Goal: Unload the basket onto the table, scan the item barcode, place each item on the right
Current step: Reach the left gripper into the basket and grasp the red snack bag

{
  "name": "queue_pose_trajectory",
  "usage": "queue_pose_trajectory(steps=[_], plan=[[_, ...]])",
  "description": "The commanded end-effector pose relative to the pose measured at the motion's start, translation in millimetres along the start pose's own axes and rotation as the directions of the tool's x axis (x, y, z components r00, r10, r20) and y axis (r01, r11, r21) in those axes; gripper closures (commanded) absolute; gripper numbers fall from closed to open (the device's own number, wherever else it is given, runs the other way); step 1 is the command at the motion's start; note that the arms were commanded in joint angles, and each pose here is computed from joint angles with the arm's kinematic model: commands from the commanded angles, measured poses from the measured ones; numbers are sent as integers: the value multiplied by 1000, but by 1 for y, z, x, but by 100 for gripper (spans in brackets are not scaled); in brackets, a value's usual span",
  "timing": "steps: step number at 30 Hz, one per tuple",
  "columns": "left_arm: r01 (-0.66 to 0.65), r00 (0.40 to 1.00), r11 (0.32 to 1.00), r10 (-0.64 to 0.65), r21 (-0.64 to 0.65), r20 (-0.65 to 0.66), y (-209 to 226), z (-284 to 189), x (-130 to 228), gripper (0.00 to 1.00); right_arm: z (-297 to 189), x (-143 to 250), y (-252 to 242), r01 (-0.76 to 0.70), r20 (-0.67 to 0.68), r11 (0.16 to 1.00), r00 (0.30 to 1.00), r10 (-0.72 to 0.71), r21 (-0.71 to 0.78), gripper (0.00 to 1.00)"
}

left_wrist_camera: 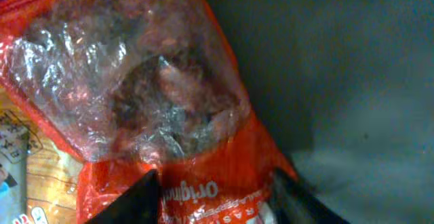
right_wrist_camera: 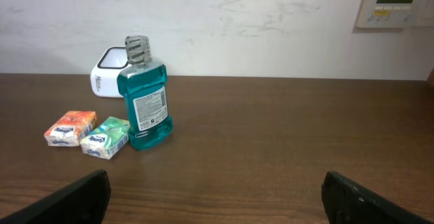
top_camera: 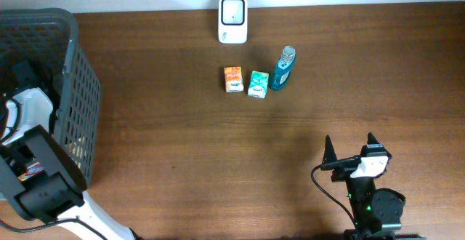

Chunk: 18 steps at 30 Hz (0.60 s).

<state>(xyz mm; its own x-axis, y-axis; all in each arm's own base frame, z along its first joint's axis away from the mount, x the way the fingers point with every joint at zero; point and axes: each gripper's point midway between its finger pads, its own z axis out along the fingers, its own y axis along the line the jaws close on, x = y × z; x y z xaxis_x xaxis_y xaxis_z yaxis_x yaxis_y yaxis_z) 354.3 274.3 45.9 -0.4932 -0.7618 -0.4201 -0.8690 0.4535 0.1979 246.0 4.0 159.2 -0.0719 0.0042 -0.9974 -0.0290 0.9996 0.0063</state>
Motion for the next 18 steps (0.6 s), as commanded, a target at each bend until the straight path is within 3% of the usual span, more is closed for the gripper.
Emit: queue_pose_trajectory(steps=[1,3,8,9,10,11,13,18], plan=[[-5,1000,999,4,-31,-25,8,6,7,80,0,3,-1,-1,-3,1000,1000,1,4,1],[-7,1000,999,6,-33,-29,9,5,8,100,0,3,-1,-1,-3,1000,1000,1,5,1],[16,1000,1000,-16,-6,16,12,-18,-7,100,0,3,-1,-1,-3,1000,1000,1,4,2],[29,999,1000,-29,9,43,13,-29,-15,92,0,3,-1,-1,-3,1000,1000,1,5,2],[41,997,999,-42,22,70,13,-37,-21,68,0,3,-1,-1,-3,1000,1000,1,5,2],[46,995,998,-49,29,83,13,-40,-25,33,0,3,-1,-1,-3,1000,1000,1,4,2],[50,995,998,-52,27,86,14,-39,-26,3,0,3,-1,-1,-3,1000,1000,1,5,2],[27,1000,999,-27,-17,12,12,-2,-8,1,0,3,-1,-1,-3,1000,1000,1,5,2]])
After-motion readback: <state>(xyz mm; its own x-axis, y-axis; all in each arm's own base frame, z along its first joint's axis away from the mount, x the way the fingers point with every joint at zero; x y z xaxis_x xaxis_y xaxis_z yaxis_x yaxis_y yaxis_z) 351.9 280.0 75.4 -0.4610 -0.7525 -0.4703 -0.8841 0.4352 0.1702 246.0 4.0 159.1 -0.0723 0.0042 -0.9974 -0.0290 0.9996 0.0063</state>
